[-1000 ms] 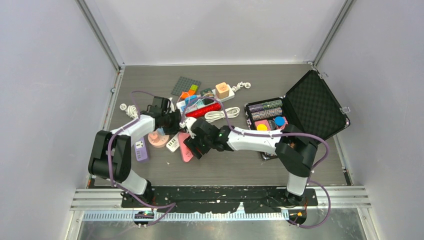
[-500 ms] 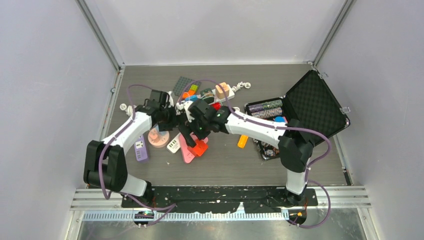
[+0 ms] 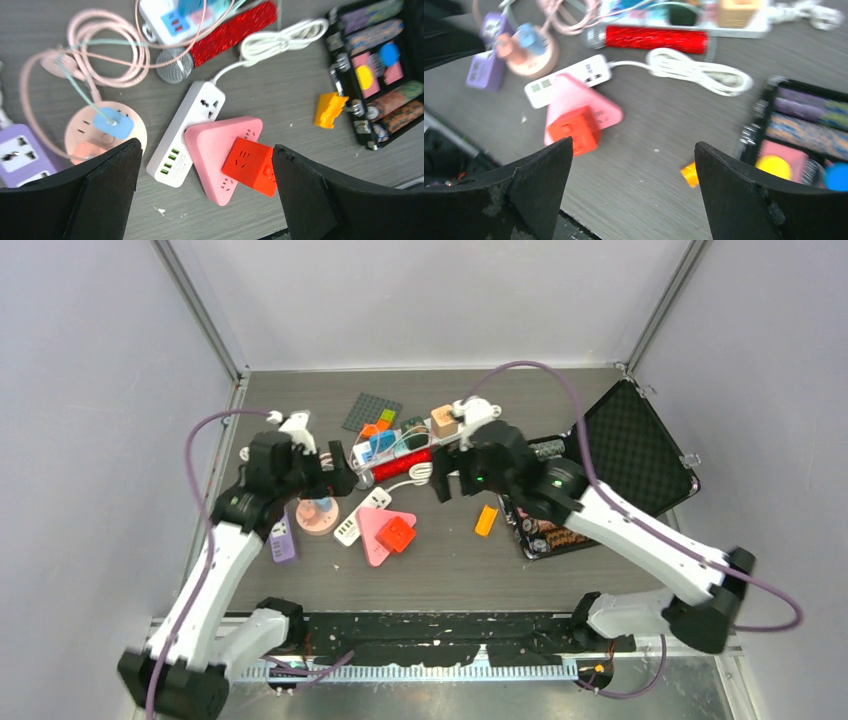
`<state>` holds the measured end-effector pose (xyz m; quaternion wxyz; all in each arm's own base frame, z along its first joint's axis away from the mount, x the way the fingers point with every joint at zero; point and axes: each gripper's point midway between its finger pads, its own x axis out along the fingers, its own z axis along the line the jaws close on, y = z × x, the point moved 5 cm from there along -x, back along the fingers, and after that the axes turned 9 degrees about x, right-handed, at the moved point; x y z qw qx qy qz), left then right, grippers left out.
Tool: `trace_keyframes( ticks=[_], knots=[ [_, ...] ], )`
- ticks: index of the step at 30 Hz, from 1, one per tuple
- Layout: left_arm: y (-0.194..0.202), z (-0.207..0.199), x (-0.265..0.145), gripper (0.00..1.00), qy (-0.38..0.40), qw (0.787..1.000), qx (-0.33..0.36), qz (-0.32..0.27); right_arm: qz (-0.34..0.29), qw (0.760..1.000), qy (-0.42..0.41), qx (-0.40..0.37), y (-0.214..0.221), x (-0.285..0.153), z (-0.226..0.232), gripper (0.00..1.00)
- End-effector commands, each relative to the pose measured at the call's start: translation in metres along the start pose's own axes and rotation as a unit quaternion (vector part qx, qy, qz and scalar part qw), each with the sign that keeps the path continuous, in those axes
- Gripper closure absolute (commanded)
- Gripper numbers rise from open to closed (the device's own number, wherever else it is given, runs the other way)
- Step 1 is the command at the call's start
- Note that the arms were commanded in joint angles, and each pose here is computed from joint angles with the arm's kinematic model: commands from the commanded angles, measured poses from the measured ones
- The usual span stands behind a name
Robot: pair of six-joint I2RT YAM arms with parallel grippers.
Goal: Insert the plug
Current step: Reset both arms
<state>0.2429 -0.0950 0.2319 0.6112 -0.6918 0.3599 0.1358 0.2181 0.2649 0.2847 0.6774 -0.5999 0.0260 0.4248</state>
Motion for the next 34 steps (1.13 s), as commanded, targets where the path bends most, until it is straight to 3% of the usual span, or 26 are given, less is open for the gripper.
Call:
trace_keyframes(
  ticks=[1,4,11,17,26,34],
  knots=[
    [-0.008,0.000,-0.053,0.00,-0.007,0.991,0.053,-0.119,-0.114,0.981,0.142,0.068,-0.020,-0.055,-0.055,0.05],
    [-0.003,-0.005,-0.085,0.00,0.001,0.987,0.056,-0.149,-0.156,0.967,0.180,0.089,-0.022,-0.093,-0.076,0.05],
    [0.033,0.001,-0.132,0.00,-0.036,0.989,0.014,-0.140,-0.263,0.928,0.237,0.116,-0.025,-0.166,-0.111,0.05],
    [0.063,0.009,-0.176,0.00,-0.067,0.978,-0.024,-0.194,-0.339,0.892,0.251,0.161,-0.021,-0.220,-0.131,0.05],
    [0.084,0.011,-0.223,0.00,-0.081,0.966,-0.036,-0.243,-0.362,0.873,0.271,0.183,-0.007,-0.251,-0.148,0.05],
    [0.081,0.011,-0.221,0.00,-0.084,0.969,-0.021,-0.230,-0.358,0.874,0.280,0.170,-0.006,-0.255,-0.150,0.05]
  ],
)
